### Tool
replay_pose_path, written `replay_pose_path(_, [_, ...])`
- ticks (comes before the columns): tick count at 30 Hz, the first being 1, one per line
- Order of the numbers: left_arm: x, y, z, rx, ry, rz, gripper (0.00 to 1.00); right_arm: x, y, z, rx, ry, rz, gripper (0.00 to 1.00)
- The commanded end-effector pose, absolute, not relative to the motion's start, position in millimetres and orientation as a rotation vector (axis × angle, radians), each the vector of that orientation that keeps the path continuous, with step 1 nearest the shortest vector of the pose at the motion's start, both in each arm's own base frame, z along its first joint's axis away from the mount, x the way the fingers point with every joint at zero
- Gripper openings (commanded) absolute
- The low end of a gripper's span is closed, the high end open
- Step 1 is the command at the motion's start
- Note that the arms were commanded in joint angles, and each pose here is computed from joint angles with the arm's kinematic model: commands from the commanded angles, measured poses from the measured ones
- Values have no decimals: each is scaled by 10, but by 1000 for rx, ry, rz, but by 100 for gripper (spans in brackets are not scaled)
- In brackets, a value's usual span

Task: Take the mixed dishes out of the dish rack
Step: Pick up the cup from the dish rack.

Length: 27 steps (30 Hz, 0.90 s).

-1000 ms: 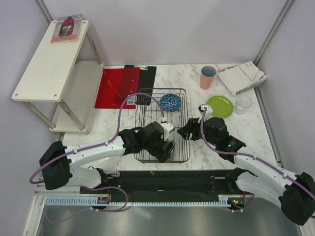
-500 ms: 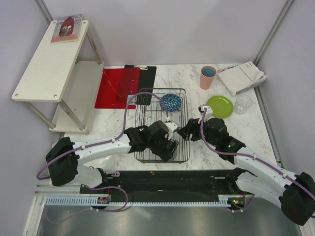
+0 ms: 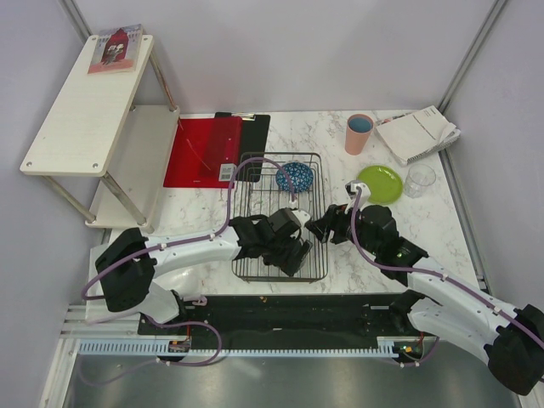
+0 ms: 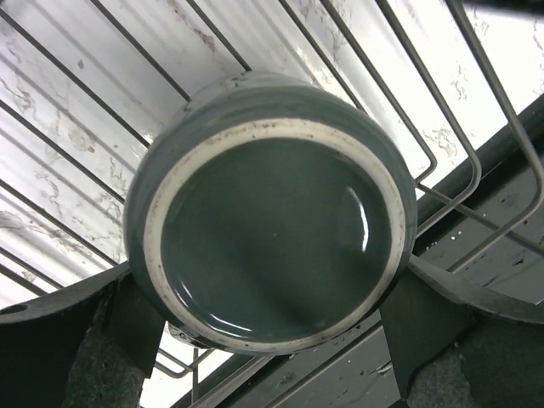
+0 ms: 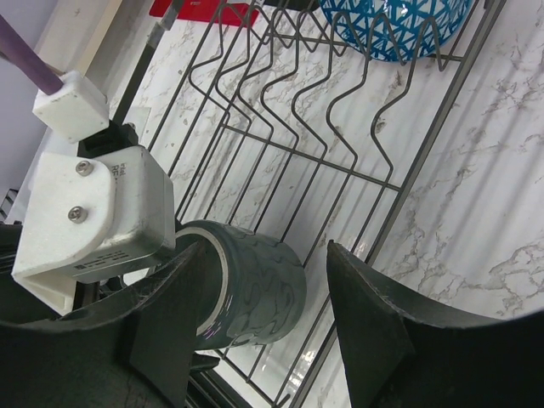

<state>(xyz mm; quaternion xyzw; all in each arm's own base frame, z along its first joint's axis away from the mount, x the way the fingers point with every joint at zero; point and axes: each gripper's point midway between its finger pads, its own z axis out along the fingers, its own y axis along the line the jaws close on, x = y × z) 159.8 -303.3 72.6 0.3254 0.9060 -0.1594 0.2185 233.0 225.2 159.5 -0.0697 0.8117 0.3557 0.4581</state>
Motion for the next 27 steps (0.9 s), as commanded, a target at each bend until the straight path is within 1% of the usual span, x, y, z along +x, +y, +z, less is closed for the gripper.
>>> replay_pose_path(1, [1710, -3147, 950, 831, 2459, -458, 99, 2338, 2299, 1735, -192, 1952, 904, 66])
replay_pose_path(4, [1704, -3186, 945, 837, 2452, -478, 98, 2332, 2308, 1735, -193, 1950, 910, 66])
replay_pose_path(5, [1711, -3202, 947, 839, 2448, -485, 96, 2334, 2310, 1734, -194, 1950, 909, 66])
replay_pose_path(6, [1700, -3202, 912, 848, 2459, -481, 91, 2335, 2307, 1739, -194, 1948, 910, 66])
replay_pose_path(9, [1687, -3208, 868, 865, 2466, -477, 82, 2340, 2305, 1754, -191, 1945, 909, 66])
replay_pose_path(12, [1696, -3190, 869, 870, 2463, -468, 75, 2336, 2302, 1790, -190, 1936, 913, 66])
replay_pose_path(13, [1705, -3189, 882, 865, 2456, -468, 75, 2332, 2299, 1805, -190, 1931, 915, 66])
replay_pose_path(14, [1720, -3177, 894, 850, 2452, -461, 76, 2326, 2294, 1809, -190, 1931, 915, 66])
replay_pose_path(15, [1722, -3173, 911, 841, 2448, -464, 83, 2322, 2289, 1813, -186, 1930, 916, 66])
replay_pose_path(18, [1738, -3175, 950, 820, 2438, -470, 95, 2300, 2281, 1841, -181, 1921, 926, 66])
replay_pose_path(21, [1757, -3204, 1017, 799, 2411, -493, 99, 2288, 2280, 1870, -180, 1912, 934, 66])
replay_pose_path(27, [1803, -3286, 1105, 763, 2364, -546, 99, 2278, 2283, 1942, -184, 1897, 945, 66])
